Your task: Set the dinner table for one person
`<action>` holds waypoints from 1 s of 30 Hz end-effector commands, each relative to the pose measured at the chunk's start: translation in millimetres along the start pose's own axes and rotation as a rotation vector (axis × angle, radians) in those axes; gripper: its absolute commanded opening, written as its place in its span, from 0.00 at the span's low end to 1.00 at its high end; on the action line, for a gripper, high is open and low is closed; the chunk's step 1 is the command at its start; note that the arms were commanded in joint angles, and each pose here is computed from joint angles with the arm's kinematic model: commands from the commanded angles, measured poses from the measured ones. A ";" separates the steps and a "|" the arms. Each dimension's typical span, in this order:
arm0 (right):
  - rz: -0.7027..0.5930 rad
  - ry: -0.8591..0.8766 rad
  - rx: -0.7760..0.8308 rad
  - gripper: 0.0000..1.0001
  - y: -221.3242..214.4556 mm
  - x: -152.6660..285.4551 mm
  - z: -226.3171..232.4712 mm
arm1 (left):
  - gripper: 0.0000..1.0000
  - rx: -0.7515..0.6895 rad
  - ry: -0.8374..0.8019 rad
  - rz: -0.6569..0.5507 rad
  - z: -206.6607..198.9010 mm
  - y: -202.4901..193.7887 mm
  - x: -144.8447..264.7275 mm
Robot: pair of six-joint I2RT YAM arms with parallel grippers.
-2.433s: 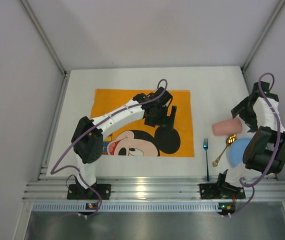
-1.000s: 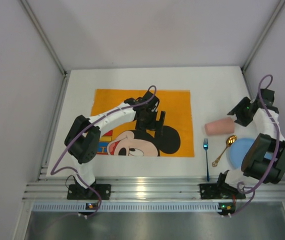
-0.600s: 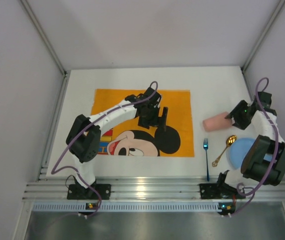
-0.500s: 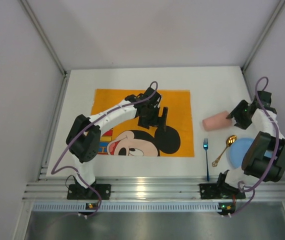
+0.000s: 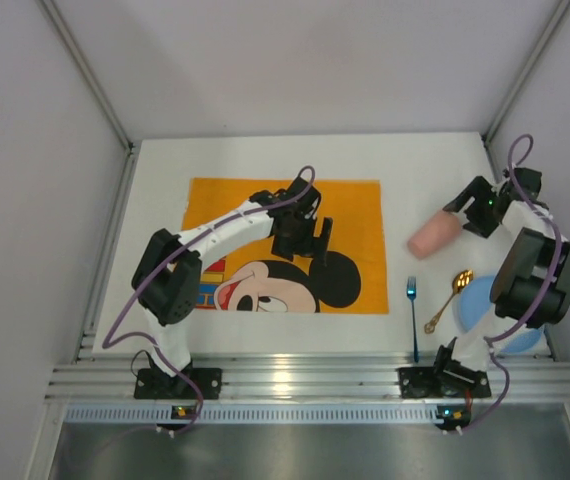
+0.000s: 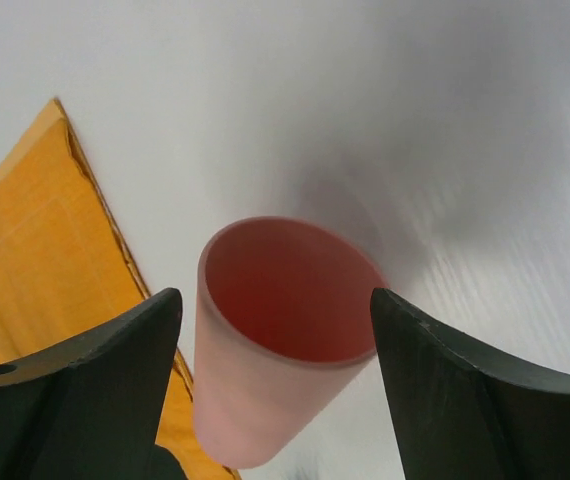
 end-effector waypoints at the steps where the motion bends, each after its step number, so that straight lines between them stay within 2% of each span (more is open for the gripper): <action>1: -0.001 0.197 0.062 0.78 14.9 -22.1 22.1 | 0.96 -0.024 0.005 -0.028 -0.4 2.0 25.8; 7: 0.089 0.363 0.036 0.79 14.0 -43.8 38.7 | 0.96 -0.035 0.065 0.004 9.6 -4.3 35.9; 12: 0.059 0.425 -0.017 0.79 -1.9 -5.7 56.4 | 0.96 -0.003 0.076 -0.006 12.6 -7.5 29.7; 13: 0.080 0.413 -0.047 0.80 -17.7 -3.5 50.8 | 0.96 0.003 0.060 -0.018 10.3 -5.1 25.5; 15: 0.053 0.416 -0.043 0.80 -22.1 13.2 56.3 | 0.96 0.027 0.035 -0.007 6.8 -7.3 18.4; 21: 0.113 0.298 -0.083 0.79 -51.6 29.3 42.4 | 0.95 0.015 -0.034 -0.001 -13.4 8.6 6.6; 26: 0.137 0.273 -0.048 0.79 -76.4 27.3 43.8 | 0.95 -0.016 -0.034 -0.007 -20.1 24.0 7.2; 30: 0.156 0.299 -0.063 0.79 -87.6 20.3 42.4 | 0.95 -0.016 -0.032 0.015 -19.4 19.0 7.7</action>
Point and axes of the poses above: each gripper's point midway between its finger pads, its own x axis back along the fingers, its own z axis along the line the jaws close on, y = z × x, the point moved 2 cm from there along x, back along the fingers, and after that the axes turned 1 degree about -x, right-handed, at the moved point
